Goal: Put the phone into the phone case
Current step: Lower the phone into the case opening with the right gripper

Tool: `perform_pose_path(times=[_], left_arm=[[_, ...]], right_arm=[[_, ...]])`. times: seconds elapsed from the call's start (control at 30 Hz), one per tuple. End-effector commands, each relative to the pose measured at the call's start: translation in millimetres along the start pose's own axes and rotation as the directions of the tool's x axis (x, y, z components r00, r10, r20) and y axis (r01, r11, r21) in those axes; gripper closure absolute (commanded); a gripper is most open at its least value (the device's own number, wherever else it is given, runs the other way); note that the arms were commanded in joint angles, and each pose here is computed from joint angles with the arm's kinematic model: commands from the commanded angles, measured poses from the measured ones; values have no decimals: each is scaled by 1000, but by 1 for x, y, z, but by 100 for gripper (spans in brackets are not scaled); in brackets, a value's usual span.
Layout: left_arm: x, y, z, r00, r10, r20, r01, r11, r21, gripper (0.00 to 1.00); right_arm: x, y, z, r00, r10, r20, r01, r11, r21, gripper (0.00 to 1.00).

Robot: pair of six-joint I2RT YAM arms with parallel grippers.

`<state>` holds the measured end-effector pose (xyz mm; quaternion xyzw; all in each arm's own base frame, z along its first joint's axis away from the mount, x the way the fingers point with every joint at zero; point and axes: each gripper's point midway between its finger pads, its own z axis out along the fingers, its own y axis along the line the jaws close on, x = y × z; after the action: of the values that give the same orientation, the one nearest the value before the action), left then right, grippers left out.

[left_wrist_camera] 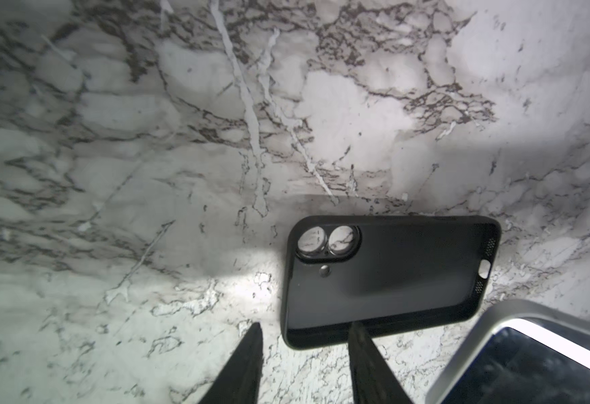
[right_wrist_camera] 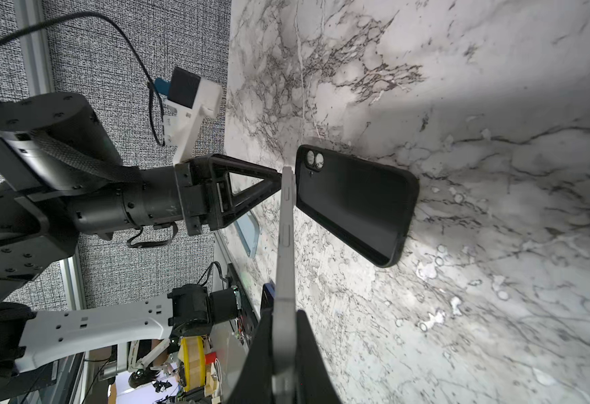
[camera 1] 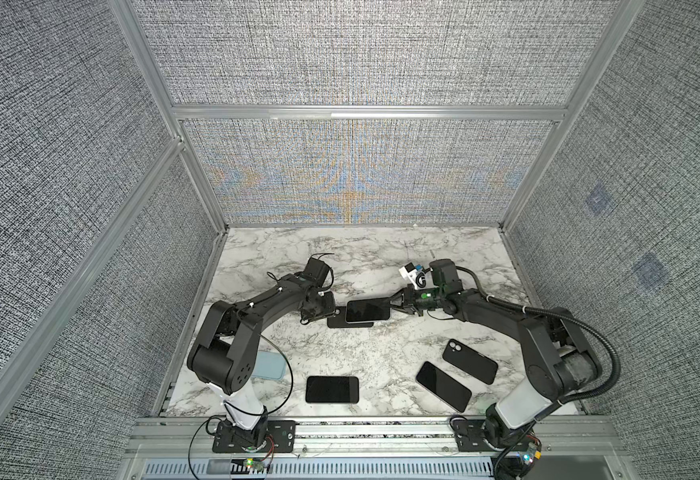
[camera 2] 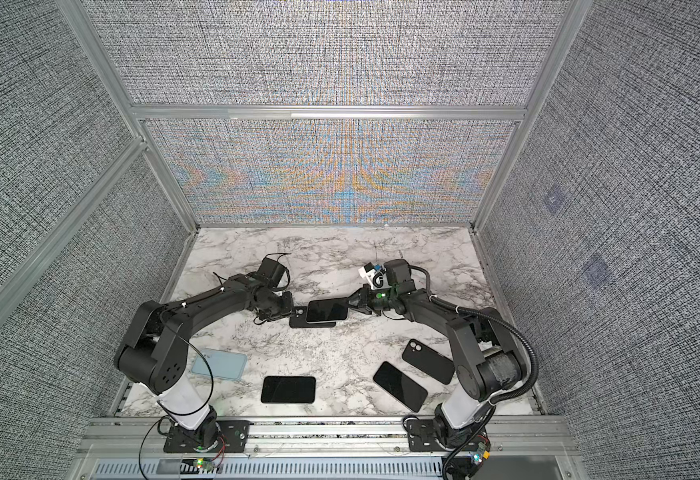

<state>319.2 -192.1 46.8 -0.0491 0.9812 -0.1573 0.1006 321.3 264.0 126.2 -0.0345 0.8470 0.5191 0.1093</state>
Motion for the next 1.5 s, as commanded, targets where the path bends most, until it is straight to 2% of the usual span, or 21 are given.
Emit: perform_pose_path(times=[0.0, 0.3, 0.57, 0.8, 1.47], left_arm=[[-3, -3, -2, 1000, -17, 7, 17, 999, 41, 55], [-11, -8, -6, 996, -83, 23, 77, 982, 175, 45], [-14, -16, -2, 995, -94, 10, 90, 970, 228, 44], [-15, -9, 1, 996, -87, 16, 82, 976, 203, 44], [-6, -8, 10, 994, -105, -5, 103, 967, 234, 44]], right_arm=[[0, 0, 3, 999, -19, -29, 19, 1000, -8, 100], [-16, -1, 16, 999, -23, -48, 24, 1000, 1, 100], [-17, 0, 32, 996, -10, -83, 10, 1000, 1, 100], [-13, -5, 39, 995, 6, -101, -5, 1000, 9, 100], [-11, -24, 50, 991, 34, -128, -29, 999, 37, 100]])
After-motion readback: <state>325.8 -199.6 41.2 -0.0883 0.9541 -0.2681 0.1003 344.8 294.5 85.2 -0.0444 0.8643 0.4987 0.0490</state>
